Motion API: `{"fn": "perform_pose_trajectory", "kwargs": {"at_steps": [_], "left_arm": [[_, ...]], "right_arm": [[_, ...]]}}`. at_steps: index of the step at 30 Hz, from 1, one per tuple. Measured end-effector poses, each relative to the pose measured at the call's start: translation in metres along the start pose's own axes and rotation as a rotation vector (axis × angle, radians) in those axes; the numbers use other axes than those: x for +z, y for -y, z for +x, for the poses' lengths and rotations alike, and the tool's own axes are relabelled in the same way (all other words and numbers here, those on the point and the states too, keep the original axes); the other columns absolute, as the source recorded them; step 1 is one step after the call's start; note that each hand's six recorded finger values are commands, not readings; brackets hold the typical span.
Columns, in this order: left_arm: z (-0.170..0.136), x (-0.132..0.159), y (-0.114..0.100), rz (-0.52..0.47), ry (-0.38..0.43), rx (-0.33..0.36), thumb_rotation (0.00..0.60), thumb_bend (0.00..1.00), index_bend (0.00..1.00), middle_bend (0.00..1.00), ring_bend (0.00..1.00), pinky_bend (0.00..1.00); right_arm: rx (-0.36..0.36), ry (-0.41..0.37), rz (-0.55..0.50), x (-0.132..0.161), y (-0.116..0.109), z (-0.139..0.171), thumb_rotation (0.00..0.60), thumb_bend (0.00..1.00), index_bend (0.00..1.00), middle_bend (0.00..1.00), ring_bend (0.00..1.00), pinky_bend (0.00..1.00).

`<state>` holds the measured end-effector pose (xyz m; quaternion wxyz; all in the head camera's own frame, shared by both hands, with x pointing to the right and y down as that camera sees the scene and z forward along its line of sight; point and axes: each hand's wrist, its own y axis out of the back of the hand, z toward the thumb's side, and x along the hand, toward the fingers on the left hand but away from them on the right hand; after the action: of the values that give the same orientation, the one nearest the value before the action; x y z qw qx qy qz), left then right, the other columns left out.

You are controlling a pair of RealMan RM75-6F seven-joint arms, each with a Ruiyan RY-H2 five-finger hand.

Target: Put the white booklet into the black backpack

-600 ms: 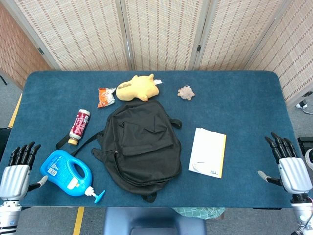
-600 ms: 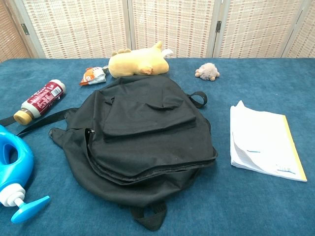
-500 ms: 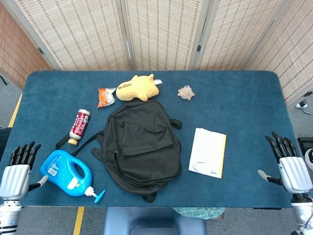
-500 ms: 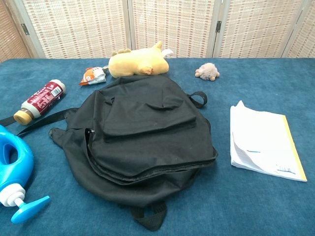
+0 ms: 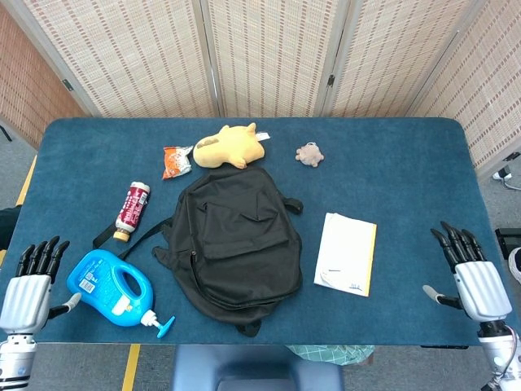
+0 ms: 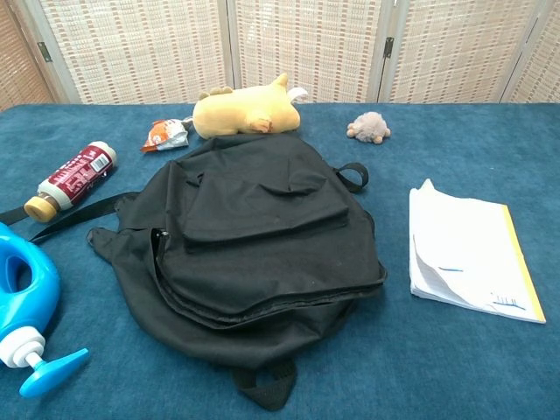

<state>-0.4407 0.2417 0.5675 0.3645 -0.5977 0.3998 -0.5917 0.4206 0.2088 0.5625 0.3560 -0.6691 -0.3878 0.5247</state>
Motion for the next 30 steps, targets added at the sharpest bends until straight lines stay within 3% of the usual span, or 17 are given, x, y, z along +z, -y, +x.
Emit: {"fn": "perform_pose_trajectory", "kwargs": {"at_steps": [2, 8, 24, 30], "left_arm": [[-0.001, 0.000, -0.001, -0.001, 0.000, 0.002, 0.600, 0.22, 0.13, 0.06, 0.03, 0.00], [-0.003, -0.001, -0.001, -0.005, -0.002, 0.004, 0.600, 0.22, 0.13, 0.06, 0.03, 0.00], [-0.005, -0.002, -0.001, -0.004, -0.008, -0.008, 0.600, 0.23, 0.13, 0.06, 0.03, 0.00], [-0.005, -0.001, -0.001, -0.003, -0.009, -0.010, 0.600, 0.23, 0.13, 0.06, 0.03, 0.00]], "right_arm": [[0.000, -0.011, 0.018, 0.001, 0.001, -0.002, 0.600, 0.18, 0.01, 0.02, 0.06, 0.00], [-0.004, -0.062, 0.067, 0.006, 0.012, -0.011, 0.600, 0.38, 0.07, 0.10, 0.13, 0.02], [0.178, -0.195, 0.276, 0.019, 0.098, -0.037, 0.600, 0.39, 0.10, 0.13, 0.12, 0.03], [0.205, -0.229, 0.312, 0.021, 0.120, -0.045, 0.600, 0.39, 0.10, 0.13, 0.12, 0.02]]}}
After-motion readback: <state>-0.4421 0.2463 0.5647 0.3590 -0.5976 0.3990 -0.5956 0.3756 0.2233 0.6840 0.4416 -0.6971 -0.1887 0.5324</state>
